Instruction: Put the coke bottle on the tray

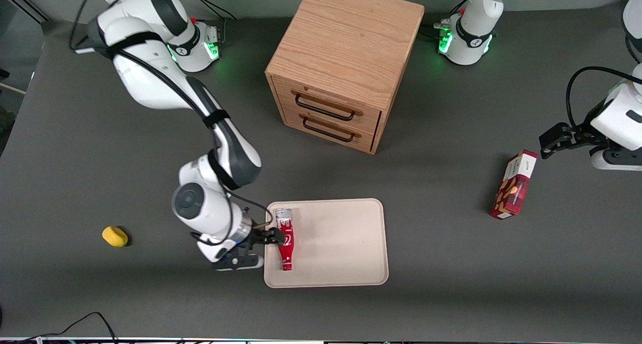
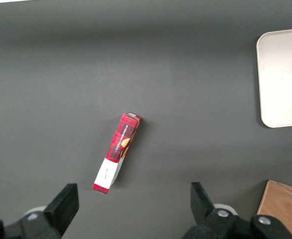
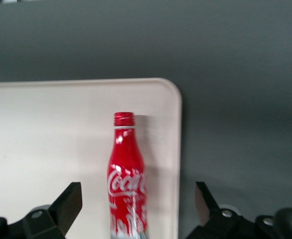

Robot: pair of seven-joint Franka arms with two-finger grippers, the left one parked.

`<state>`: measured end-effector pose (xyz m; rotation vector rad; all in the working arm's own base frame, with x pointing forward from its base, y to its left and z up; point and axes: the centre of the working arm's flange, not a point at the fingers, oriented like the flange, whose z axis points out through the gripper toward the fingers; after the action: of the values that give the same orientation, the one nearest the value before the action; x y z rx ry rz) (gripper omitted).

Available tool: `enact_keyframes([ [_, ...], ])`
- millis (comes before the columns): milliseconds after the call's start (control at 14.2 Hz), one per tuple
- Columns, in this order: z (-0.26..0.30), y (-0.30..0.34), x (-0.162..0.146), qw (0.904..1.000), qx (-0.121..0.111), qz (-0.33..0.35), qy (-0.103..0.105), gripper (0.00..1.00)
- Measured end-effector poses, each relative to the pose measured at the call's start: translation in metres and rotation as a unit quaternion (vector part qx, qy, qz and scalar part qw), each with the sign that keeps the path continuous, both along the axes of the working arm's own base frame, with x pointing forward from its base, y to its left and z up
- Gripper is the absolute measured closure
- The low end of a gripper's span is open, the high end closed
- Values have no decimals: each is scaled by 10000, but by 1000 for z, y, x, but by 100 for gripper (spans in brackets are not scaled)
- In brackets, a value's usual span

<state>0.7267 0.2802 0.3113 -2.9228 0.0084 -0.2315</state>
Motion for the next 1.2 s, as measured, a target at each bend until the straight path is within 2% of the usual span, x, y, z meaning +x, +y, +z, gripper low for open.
enact_keyframes([
  [281,104,-89,-22,9990,-153,-405,85,0],
  [352,126,-110,-33,9987,-192,-476,69,0],
  [562,180,-160,-77,9967,-365,-662,303,0],
  [773,234,-199,-117,9959,-503,-632,410,0],
  [914,263,-221,-137,9954,-607,-609,434,0],
  [1055,278,-229,-150,9937,-917,-473,445,0],
  [1195,278,-222,-156,9922,-1070,-369,516,0],
])
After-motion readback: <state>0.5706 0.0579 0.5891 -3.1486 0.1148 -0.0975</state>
